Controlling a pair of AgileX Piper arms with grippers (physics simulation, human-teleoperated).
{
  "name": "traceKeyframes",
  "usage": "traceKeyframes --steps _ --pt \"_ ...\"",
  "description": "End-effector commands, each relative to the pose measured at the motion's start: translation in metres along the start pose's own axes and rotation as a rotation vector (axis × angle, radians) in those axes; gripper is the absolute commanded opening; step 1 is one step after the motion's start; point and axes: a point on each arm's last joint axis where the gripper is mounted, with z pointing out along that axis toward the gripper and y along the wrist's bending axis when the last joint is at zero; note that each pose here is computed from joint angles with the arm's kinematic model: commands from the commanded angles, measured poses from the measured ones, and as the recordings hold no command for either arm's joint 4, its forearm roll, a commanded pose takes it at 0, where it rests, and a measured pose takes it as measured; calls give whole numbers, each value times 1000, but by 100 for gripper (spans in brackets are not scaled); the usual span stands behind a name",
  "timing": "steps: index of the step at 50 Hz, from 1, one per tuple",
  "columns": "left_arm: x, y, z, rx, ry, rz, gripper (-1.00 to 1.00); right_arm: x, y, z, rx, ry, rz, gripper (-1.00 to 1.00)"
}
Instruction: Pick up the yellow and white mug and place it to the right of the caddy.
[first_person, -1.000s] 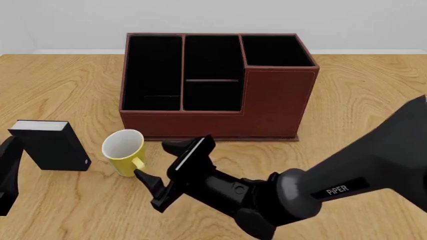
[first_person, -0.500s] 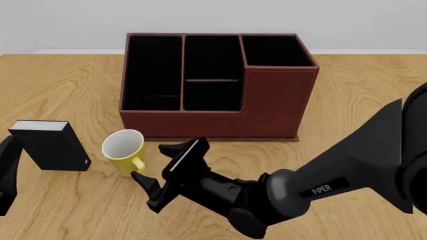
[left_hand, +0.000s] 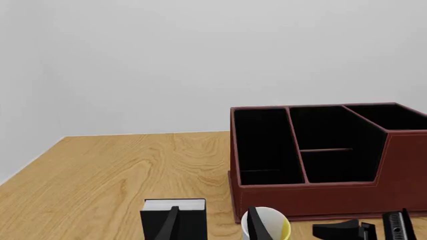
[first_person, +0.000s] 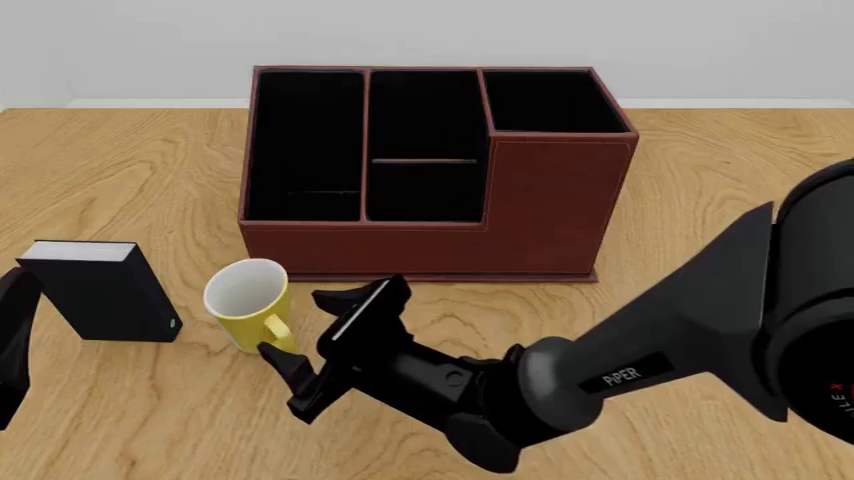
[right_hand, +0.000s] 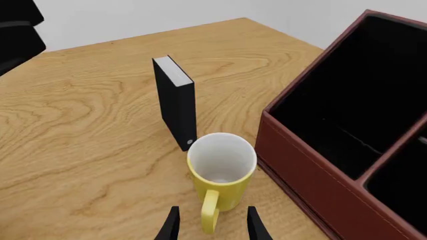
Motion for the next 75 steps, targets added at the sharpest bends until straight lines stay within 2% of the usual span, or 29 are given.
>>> traceKeyframes --steps 1,75 --pt "-1 0 0 -1 -2 0 100 1 0 4 -1 3 3 100" --pt "4 0 9 -5 3 6 100 19 0 35 1 38 29 100"
